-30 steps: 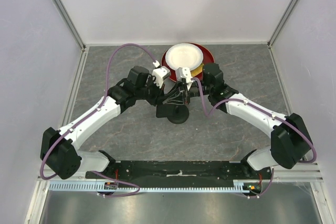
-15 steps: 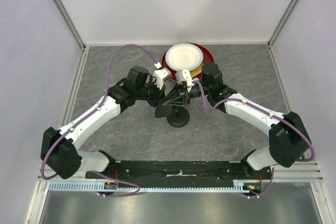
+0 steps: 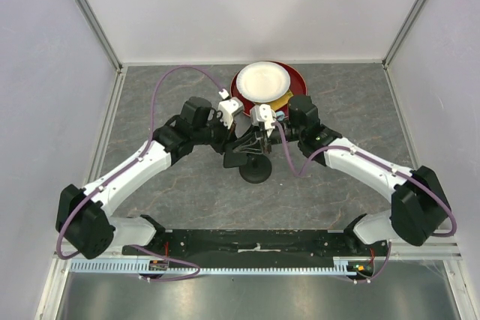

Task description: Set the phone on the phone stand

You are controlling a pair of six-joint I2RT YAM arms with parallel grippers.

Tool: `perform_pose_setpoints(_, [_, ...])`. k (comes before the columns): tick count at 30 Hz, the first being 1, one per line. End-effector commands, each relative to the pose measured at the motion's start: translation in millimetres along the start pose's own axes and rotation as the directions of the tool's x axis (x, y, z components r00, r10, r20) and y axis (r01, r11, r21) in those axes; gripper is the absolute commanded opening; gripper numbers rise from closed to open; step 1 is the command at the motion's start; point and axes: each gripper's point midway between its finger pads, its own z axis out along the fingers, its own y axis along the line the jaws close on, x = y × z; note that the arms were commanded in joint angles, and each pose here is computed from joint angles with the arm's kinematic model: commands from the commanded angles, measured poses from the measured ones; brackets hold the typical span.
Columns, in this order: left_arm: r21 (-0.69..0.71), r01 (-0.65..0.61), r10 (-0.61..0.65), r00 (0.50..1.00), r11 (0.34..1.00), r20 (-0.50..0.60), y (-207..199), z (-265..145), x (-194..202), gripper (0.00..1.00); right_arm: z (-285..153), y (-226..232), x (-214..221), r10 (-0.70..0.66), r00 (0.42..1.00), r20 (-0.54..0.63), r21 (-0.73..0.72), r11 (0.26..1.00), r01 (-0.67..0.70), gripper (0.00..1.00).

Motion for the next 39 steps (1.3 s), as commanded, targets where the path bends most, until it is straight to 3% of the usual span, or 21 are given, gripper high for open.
perform_pose_setpoints(1, [-0.120, 0.064, -0.040, 0.981, 0.991, 0.188, 4.4, -21.8, -35.8, 0.02, -18.8, -21.9, 10.4, 0.044, 0.998, -0.040, 0.248, 0.968, -0.033, 0.00])
perform_pose_setpoints(6, [-0.276, 0.102, -0.035, 0.971, 0.956, 0.237, 28.1, -39.0, -38.5, 0.02, -48.2, -37.5, 7.3, 0.089, 0.996, 0.014, 0.495, 0.865, -0.084, 0.00])
perform_pose_setpoints(12, [-0.456, 0.160, -0.041, 0.965, 0.876, 0.260, 57.4, -60.4, -34.9, 0.02, -71.1, -41.7, 23.3, 0.251, 0.966, 0.066, 0.670, 0.706, -0.229, 0.00])
perform_pose_setpoints(14, [-0.496, 0.180, -0.041, 0.960, 0.850, 0.277, 63.6, -68.4, -35.6, 0.02, -89.3, -54.1, 27.6, 0.267, 0.962, 0.062, 0.789, 0.576, -0.211, 0.00])
perform_pose_setpoints(15, [-0.506, 0.189, -0.045, 0.958, 0.841, 0.283, 65.3, -70.6, -35.3, 0.02, -84.0, -46.4, 31.8, 0.288, 0.957, 0.027, 0.806, 0.560, -0.191, 0.00])
perform_pose_setpoints(16, [-0.523, 0.198, -0.049, 0.957, 0.829, 0.284, 68.0, -73.2, -34.1, 0.02, -99.9, -53.8, 35.6, 0.290, 0.957, 0.012, 0.881, 0.449, -0.147, 0.00])
perform_pose_setpoints(18, [-0.571, 0.228, -0.062, 0.953, 0.789, 0.295, 77.0, -79.5, -31.8, 0.02, -94.2, -44.3, 36.5, 0.317, 0.948, 0.000, 0.909, 0.396, -0.132, 0.00])
perform_pose_setpoints(20, [-0.630, 0.261, -0.079, 0.950, 0.731, 0.303, 88.4, -87.9, -28.2, 0.02, -106.8, -45.9, 41.2, 0.339, 0.941, 0.010, 0.960, 0.259, -0.104, 0.00])
perform_pose_setpoints(22, [-0.644, 0.282, -0.090, 0.945, 0.711, 0.315, 91.4, -90.9, -28.0, 0.02, -102.6, -35.7, 41.3, 0.356, 0.934, -0.003, 0.979, 0.190, -0.069, 0.00])
perform_pose_setpoints(23, [-0.656, 0.291, -0.093, 0.943, 0.696, 0.319, 93.6, -93.4, -27.2, 0.02, -119.1, -37.5, 48.2, 0.359, 0.933, -0.030, 0.998, 0.064, 0.008, 0.00])
perform_pose_setpoints(26, [-0.674, 0.311, -0.103, 0.938, 0.670, 0.330, 96.4, -98.3, -25.3, 0.02, -130.0, -28.5, 50.5, 0.382, 0.921, -0.071, 0.991, -0.081, 0.110, 0.00])
perform_pose_setpoints(33, [-0.703, 0.338, -0.082, 0.925, 0.626, 0.372, 99.8, -116.6, -27.6, 0.02, -137.1, -21.1, 43.4, 0.384, 0.920, -0.075, 0.976, -0.160, 0.147, 0.00])
perform_pose_setpoints(39, [-0.609, 0.287, -0.053, 0.926, 0.739, 0.373, 79.6, -107.7, -37.2, 0.02, -119.9, -24.4, 49.1, 0.411, 0.902, -0.130, 0.966, -0.154, 0.209, 0.00])
